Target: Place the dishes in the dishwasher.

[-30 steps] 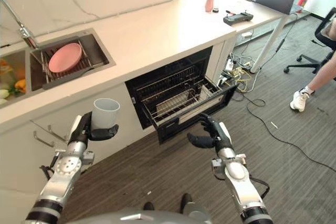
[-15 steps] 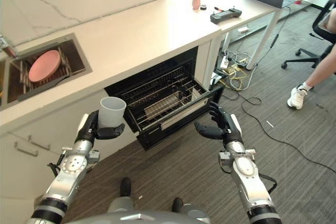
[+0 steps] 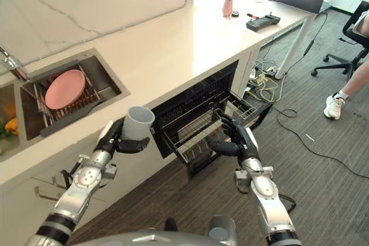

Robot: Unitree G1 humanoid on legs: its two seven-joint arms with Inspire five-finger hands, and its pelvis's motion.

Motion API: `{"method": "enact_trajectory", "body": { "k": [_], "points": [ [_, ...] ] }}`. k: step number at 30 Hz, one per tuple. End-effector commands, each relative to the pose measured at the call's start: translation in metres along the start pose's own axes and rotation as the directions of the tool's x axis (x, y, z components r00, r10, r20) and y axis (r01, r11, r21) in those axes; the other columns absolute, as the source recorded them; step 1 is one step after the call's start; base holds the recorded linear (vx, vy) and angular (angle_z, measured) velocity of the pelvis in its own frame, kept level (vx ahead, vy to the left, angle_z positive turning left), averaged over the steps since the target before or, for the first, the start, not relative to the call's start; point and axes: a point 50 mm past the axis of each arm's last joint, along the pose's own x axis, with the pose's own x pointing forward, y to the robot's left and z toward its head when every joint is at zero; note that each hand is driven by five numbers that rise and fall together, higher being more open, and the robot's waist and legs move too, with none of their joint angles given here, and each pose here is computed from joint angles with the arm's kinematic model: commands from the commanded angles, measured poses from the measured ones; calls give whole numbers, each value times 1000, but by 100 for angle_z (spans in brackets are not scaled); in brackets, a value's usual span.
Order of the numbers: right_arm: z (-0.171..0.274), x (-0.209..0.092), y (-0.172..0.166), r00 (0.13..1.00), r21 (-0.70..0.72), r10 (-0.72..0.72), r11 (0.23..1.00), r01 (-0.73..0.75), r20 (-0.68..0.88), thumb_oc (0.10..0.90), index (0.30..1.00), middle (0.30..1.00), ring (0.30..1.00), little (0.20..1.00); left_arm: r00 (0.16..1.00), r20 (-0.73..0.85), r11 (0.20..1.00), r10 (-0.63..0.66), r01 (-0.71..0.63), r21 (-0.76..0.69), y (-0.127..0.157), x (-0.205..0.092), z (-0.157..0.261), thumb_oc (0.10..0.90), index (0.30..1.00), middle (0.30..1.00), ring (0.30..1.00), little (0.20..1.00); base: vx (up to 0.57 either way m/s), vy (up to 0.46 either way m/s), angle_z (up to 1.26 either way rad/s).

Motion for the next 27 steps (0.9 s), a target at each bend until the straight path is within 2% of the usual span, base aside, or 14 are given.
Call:
{"method": "enact_trajectory", "body": {
  "k": [1,11,17,19,26,27],
  "points": [
    [46,12,-2,971,17,-4,1000,0,239,800,900,900,900,900,955,214,974,205,-221,51,55,12,44,400,300,300,300,300,84,0,-3],
    [55,8,-1,958,72,15,997,-37,287,800,900,900,900,900,948,253,980,195,-201,-4,43,16,52,400,300,300,300,300,76,-76,7],
    [54,5,10,955,206,59,971,-123,291,800,900,900,900,900,949,266,986,168,-160,-52,31,19,57,400,300,300,300,300,61,-71,4],
    [57,5,17,947,278,76,946,-167,311,800,900,900,900,900,942,296,987,157,-142,-72,25,23,66,400,300,300,300,300,33,-62,-1],
    [71,5,36,922,385,95,889,-248,375,800,900,900,900,900,920,341,981,191,-168,-97,10,40,86,400,300,300,300,300,18,-49,-7],
    [75,5,47,916,422,117,860,-287,384,800,900,900,900,900,914,354,980,197,-174,-97,1,46,94,400,300,300,300,300,1,-42,-21]
  ]
}}
